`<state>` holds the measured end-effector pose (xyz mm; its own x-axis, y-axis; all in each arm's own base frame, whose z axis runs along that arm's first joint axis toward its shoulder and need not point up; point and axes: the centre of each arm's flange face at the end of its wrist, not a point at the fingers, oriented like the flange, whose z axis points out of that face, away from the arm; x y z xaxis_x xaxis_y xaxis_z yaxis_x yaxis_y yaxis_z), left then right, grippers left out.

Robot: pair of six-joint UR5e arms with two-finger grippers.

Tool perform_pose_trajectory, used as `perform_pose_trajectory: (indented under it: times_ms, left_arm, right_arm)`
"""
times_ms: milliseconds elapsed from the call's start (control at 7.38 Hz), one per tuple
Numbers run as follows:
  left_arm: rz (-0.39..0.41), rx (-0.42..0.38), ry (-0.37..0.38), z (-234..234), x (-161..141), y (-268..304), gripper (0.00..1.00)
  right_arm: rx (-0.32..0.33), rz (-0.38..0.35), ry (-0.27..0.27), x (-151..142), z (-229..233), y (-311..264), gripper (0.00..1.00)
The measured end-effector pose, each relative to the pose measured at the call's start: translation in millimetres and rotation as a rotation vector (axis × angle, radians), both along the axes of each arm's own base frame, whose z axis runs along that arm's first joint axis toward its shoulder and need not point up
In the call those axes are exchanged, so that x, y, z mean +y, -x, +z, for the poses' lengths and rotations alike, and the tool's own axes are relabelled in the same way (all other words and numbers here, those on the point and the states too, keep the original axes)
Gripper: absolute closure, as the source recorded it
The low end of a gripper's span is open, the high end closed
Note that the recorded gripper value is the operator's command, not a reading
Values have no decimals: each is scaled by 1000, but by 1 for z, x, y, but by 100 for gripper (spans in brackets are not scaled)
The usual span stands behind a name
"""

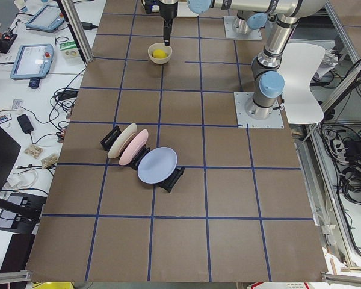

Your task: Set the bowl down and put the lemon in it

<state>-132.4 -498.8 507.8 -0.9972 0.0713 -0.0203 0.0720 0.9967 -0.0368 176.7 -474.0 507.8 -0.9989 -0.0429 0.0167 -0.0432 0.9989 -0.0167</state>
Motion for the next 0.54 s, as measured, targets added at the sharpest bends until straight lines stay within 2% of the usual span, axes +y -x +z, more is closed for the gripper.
perform_pose_trajectory:
  times_ms: [542]
  left_arm:
    - [2, -1, 4, 3, 1, 0, 0]
  right_arm:
    - [2, -21, -1, -2, 3, 24, 0]
